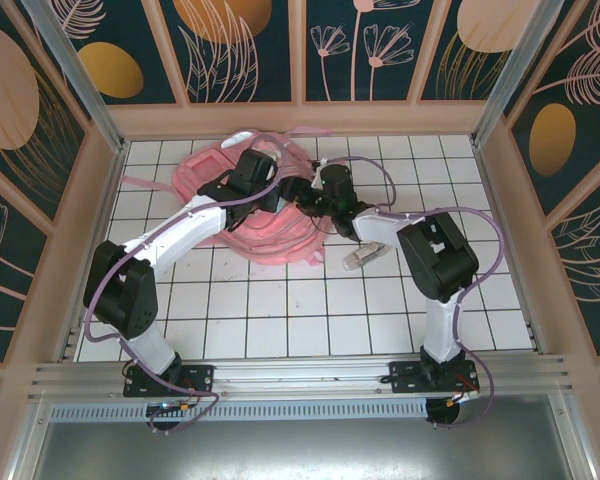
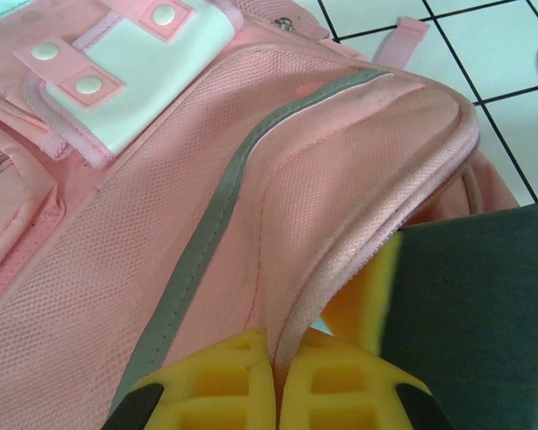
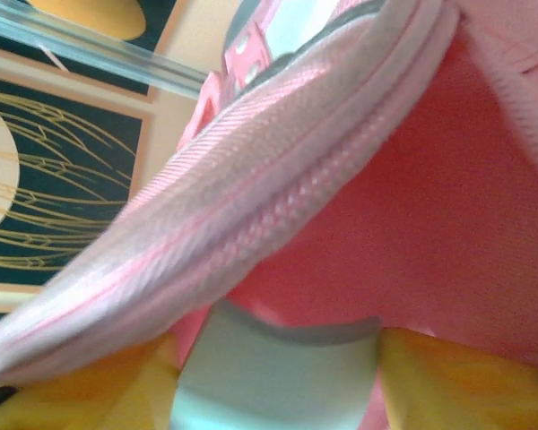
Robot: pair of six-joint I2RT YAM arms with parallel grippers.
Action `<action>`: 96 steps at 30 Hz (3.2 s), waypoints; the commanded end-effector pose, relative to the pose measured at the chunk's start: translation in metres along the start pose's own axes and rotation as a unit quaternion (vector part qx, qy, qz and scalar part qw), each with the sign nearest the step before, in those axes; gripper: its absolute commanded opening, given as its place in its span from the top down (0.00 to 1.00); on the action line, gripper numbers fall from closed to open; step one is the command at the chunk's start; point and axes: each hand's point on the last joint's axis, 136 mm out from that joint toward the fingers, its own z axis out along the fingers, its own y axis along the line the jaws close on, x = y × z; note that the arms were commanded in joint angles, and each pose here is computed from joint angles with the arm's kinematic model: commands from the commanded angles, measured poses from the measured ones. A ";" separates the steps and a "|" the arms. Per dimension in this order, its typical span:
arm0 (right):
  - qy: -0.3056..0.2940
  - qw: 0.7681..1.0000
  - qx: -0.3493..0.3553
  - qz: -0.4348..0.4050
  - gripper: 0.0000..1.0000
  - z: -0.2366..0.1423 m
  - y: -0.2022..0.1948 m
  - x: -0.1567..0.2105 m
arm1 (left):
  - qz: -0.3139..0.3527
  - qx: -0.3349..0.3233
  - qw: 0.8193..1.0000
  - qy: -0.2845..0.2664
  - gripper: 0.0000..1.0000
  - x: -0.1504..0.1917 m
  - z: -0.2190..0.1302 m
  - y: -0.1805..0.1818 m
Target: Pack the student bag
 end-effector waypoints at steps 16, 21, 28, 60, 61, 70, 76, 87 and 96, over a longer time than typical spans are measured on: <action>-0.006 0.998 0.039 -0.049 0.56 -0.023 0.013 -0.010 | -0.033 0.035 0.997 -0.052 1.00 -0.031 -0.015 -0.006; 0.014 0.998 0.048 -0.035 0.69 -0.008 0.000 0.009 | -0.040 0.051 0.997 -0.052 1.00 -0.031 -0.016 -0.012; 0.045 0.998 0.038 -0.033 0.76 0.043 0.000 0.016 | -0.054 0.082 0.994 -0.049 1.00 -0.028 -0.018 -0.021; 0.040 0.918 0.387 0.074 0.01 -0.240 -0.122 0.065 | -0.065 0.109 0.988 -0.086 1.00 -0.037 -0.024 -0.028; 0.031 0.921 0.380 0.077 0.01 -0.240 -0.122 0.063 | -0.064 0.109 0.988 -0.088 1.00 -0.037 -0.025 -0.028; -0.003 0.875 0.462 0.147 0.08 -0.238 -0.161 0.055 | -0.075 0.114 0.985 -0.104 1.00 -0.030 -0.031 -0.025; -0.010 0.856 0.488 0.170 0.13 -0.216 -0.180 0.048 | -0.073 0.116 0.985 -0.105 1.00 -0.027 -0.033 -0.024; 0.015 0.856 0.487 0.173 0.22 -0.176 -0.199 0.048 | -0.067 0.113 0.985 -0.113 1.00 -0.029 -0.041 -0.022; 0.016 0.854 0.496 0.155 0.53 -0.176 -0.205 0.045 | -0.073 0.109 0.985 -0.116 1.00 -0.030 -0.043 -0.020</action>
